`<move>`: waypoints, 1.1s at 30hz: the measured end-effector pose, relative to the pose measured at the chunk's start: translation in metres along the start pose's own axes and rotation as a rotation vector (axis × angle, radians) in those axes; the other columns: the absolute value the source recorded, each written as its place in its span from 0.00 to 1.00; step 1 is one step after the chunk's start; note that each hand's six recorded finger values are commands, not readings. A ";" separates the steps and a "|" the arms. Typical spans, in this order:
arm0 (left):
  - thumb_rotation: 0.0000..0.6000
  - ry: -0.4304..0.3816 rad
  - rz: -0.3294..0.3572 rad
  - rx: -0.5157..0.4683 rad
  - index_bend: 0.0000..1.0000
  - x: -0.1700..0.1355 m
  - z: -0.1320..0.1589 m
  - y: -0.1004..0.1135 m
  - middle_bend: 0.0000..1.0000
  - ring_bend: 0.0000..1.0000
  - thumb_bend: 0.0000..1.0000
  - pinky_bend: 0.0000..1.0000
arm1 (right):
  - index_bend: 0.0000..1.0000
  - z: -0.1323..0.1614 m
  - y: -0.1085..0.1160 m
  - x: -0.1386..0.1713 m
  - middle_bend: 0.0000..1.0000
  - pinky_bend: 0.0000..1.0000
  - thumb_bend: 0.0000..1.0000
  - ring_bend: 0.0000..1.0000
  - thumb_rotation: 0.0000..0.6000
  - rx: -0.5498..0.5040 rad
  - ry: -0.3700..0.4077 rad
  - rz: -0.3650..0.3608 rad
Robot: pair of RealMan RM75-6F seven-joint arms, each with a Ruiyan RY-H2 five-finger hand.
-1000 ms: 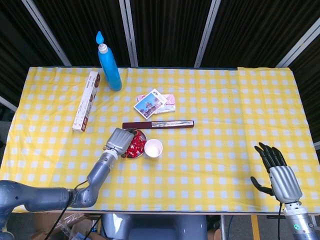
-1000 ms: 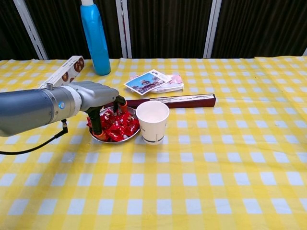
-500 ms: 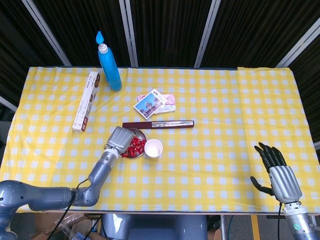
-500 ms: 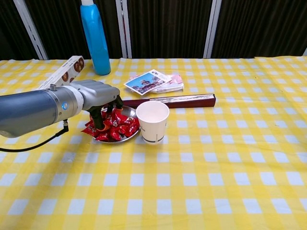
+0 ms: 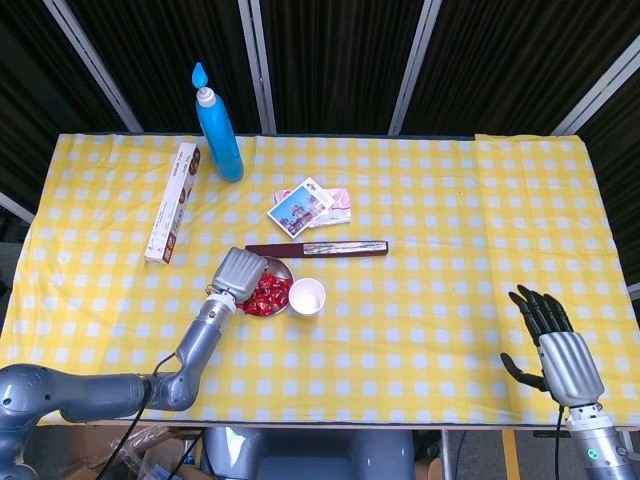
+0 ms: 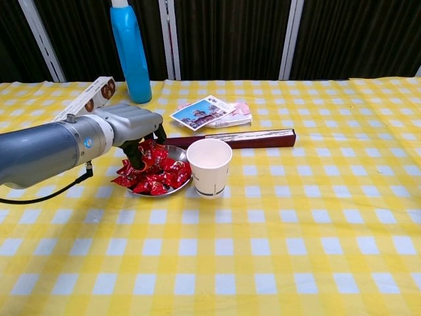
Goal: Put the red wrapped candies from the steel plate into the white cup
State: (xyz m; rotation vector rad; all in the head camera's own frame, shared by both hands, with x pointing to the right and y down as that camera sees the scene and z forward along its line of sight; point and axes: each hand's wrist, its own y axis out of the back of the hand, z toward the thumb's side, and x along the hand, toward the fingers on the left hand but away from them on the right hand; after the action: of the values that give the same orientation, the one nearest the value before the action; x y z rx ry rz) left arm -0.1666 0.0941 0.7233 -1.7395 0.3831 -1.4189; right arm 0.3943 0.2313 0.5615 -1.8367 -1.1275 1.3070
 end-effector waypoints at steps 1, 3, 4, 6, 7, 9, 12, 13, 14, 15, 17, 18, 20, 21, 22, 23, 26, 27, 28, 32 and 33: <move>1.00 0.000 0.003 -0.001 0.57 0.000 -0.001 0.001 0.69 0.89 0.45 0.97 | 0.00 0.000 0.000 0.000 0.00 0.00 0.39 0.00 1.00 0.000 0.000 0.000; 1.00 0.002 0.009 -0.003 0.57 -0.002 -0.004 0.004 0.69 0.89 0.45 0.97 | 0.00 0.000 0.000 0.000 0.00 0.00 0.39 0.00 1.00 0.000 0.000 0.000; 1.00 0.003 0.014 -0.005 0.57 -0.002 -0.005 0.006 0.69 0.89 0.45 0.97 | 0.00 0.000 0.000 0.000 0.00 0.00 0.39 0.00 1.00 0.000 0.001 0.000; 1.00 0.005 0.024 -0.009 0.57 -0.003 -0.007 0.010 0.69 0.89 0.45 0.97 | 0.00 0.000 0.000 0.000 0.00 0.00 0.39 0.00 1.00 0.000 0.001 0.000; 1.00 0.005 0.031 -0.012 0.57 -0.005 -0.008 0.014 0.69 0.89 0.45 0.97 | 0.00 0.000 0.000 0.000 0.00 0.00 0.39 0.00 1.00 0.000 0.001 -0.001; 1.00 0.003 0.042 -0.017 0.57 -0.007 -0.010 0.020 0.69 0.89 0.45 0.97 | 0.00 0.000 0.000 0.000 0.00 0.00 0.39 0.00 1.00 0.000 0.001 -0.001; 1.00 -0.004 0.060 -0.023 0.57 -0.013 -0.013 0.030 0.69 0.89 0.45 0.97 | 0.00 0.000 0.000 0.000 0.00 0.00 0.39 0.00 1.00 0.002 0.002 -0.002; 1.00 -0.008 0.068 -0.026 0.57 -0.015 -0.014 0.035 0.69 0.89 0.45 0.97 | 0.00 0.000 0.000 0.000 0.00 0.00 0.39 0.00 1.00 0.002 0.003 -0.002; 1.00 -0.010 0.074 -0.029 0.57 -0.017 -0.014 0.038 0.69 0.89 0.45 0.97 | 0.00 0.001 0.001 0.000 0.00 0.00 0.39 0.00 1.00 0.002 0.003 -0.003; 1.00 -0.014 0.079 -0.031 0.57 -0.019 -0.014 0.042 0.69 0.89 0.45 0.97 | 0.00 0.001 0.001 0.000 0.00 0.00 0.39 0.00 1.00 0.003 0.003 -0.003; 1.00 -0.023 0.093 -0.037 0.57 -0.023 -0.013 0.050 0.69 0.89 0.45 0.97 | 0.00 0.001 0.000 0.000 0.00 0.00 0.39 0.00 1.00 0.004 0.004 -0.003; 1.00 -0.027 0.098 -0.038 0.57 -0.024 -0.013 0.054 0.68 0.89 0.45 0.97 | 0.00 0.001 0.000 0.000 0.00 0.00 0.39 0.00 1.00 0.004 0.004 -0.003; 1.00 -0.041 0.111 -0.041 0.57 -0.028 -0.009 0.062 0.68 0.89 0.45 0.97 | 0.00 0.001 0.000 0.000 0.00 0.00 0.39 0.00 1.00 0.005 0.003 -0.004; 1.00 -0.047 0.116 -0.042 0.57 -0.029 -0.007 0.066 0.68 0.89 0.45 0.97 | 0.00 0.001 0.000 0.000 0.00 0.00 0.39 0.00 1.00 0.005 0.002 -0.004; 1.00 -0.058 0.123 -0.042 0.57 -0.030 -0.003 0.070 0.68 0.89 0.45 0.97 | 0.00 0.000 0.001 0.000 0.00 0.00 0.39 0.00 1.00 0.005 0.001 -0.005; 1.00 -0.066 0.128 -0.041 0.57 -0.031 0.000 0.074 0.68 0.89 0.45 0.97 | 0.00 0.000 0.001 0.000 0.00 0.00 0.39 0.00 1.00 0.005 0.001 -0.006; 1.00 -0.094 0.136 -0.033 0.56 -0.031 0.012 0.081 0.68 0.89 0.45 0.97 | 0.00 0.000 0.002 0.000 0.00 0.00 0.39 0.00 1.00 0.003 0.000 -0.009; 1.00 -0.102 0.135 -0.030 0.56 -0.031 0.017 0.081 0.69 0.89 0.45 0.97 | 0.00 0.000 0.002 0.000 0.00 0.00 0.39 0.00 1.00 0.002 0.000 -0.009; 1.00 -0.119 0.132 -0.025 0.56 -0.030 0.025 0.081 0.69 0.89 0.45 0.97 | 0.00 0.000 0.002 0.000 0.00 0.00 0.39 0.00 1.00 0.001 0.000 -0.010; 1.00 -0.154 0.121 -0.015 0.56 -0.026 0.050 0.079 0.69 0.89 0.45 0.97 | 0.00 0.000 0.002 0.000 0.00 0.00 0.39 0.00 1.00 -0.004 0.000 -0.007; 1.00 -0.158 0.118 -0.011 0.56 -0.025 0.055 0.078 0.69 0.89 0.45 0.97 | 0.00 0.000 0.002 0.000 0.00 0.00 0.39 0.00 1.00 -0.005 0.000 -0.007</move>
State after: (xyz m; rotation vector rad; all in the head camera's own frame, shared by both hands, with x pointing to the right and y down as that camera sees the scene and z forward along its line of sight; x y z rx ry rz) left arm -0.1038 0.0862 0.6474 -1.7940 0.4017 -1.1892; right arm 0.3946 0.2302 0.5601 -1.8349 -1.1365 1.3012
